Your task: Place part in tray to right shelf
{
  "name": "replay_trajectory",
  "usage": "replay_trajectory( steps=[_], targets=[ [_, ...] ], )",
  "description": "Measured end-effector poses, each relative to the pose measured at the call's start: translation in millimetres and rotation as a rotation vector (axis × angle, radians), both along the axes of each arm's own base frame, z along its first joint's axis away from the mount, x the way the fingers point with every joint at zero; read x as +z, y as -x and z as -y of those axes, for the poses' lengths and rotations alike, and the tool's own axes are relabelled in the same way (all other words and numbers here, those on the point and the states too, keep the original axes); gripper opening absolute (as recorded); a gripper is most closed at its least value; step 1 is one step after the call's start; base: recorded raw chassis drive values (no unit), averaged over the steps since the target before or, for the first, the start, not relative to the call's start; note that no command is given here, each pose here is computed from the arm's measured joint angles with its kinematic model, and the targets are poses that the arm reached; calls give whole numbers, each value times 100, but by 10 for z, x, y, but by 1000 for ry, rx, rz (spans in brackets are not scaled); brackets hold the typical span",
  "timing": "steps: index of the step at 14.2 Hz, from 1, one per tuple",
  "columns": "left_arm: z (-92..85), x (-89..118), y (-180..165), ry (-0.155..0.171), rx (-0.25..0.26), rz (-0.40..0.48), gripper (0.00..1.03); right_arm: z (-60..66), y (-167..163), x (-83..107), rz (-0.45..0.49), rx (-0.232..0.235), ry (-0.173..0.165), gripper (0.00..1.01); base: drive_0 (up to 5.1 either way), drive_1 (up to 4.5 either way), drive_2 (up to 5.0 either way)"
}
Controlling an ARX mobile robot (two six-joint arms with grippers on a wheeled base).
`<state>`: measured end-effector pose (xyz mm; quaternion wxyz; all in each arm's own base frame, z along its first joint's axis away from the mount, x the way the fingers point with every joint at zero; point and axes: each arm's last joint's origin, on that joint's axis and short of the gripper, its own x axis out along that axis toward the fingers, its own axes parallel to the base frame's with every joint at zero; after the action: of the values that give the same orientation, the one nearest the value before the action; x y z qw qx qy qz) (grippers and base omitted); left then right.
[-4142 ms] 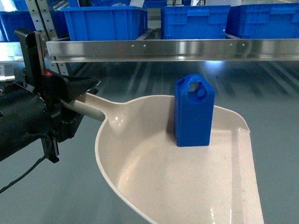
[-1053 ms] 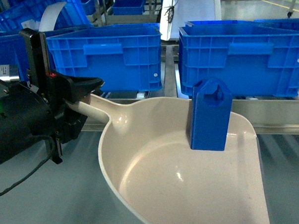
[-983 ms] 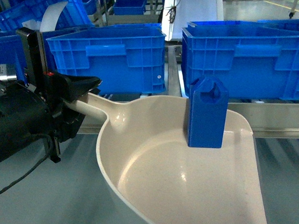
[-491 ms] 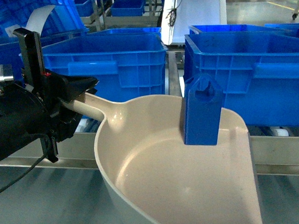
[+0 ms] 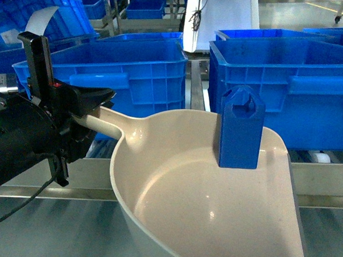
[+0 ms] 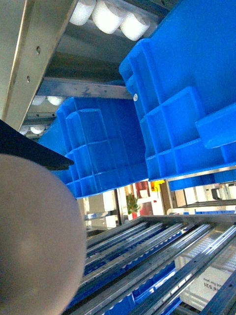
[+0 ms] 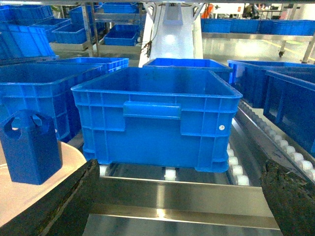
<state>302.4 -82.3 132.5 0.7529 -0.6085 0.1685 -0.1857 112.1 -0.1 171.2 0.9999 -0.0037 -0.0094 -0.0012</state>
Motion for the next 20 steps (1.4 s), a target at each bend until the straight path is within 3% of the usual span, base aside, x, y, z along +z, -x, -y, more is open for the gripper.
replay_trajectory(
  steps=[4, 20],
  targets=[
    [5, 1, 2, 2, -3, 0, 13, 0, -1, -1, -2, 2, 0, 98, 62, 336, -423],
    [5, 0, 2, 1, -3, -1, 13, -1, 0, 0, 0, 2, 0, 98, 0, 0, 0]
  ],
)
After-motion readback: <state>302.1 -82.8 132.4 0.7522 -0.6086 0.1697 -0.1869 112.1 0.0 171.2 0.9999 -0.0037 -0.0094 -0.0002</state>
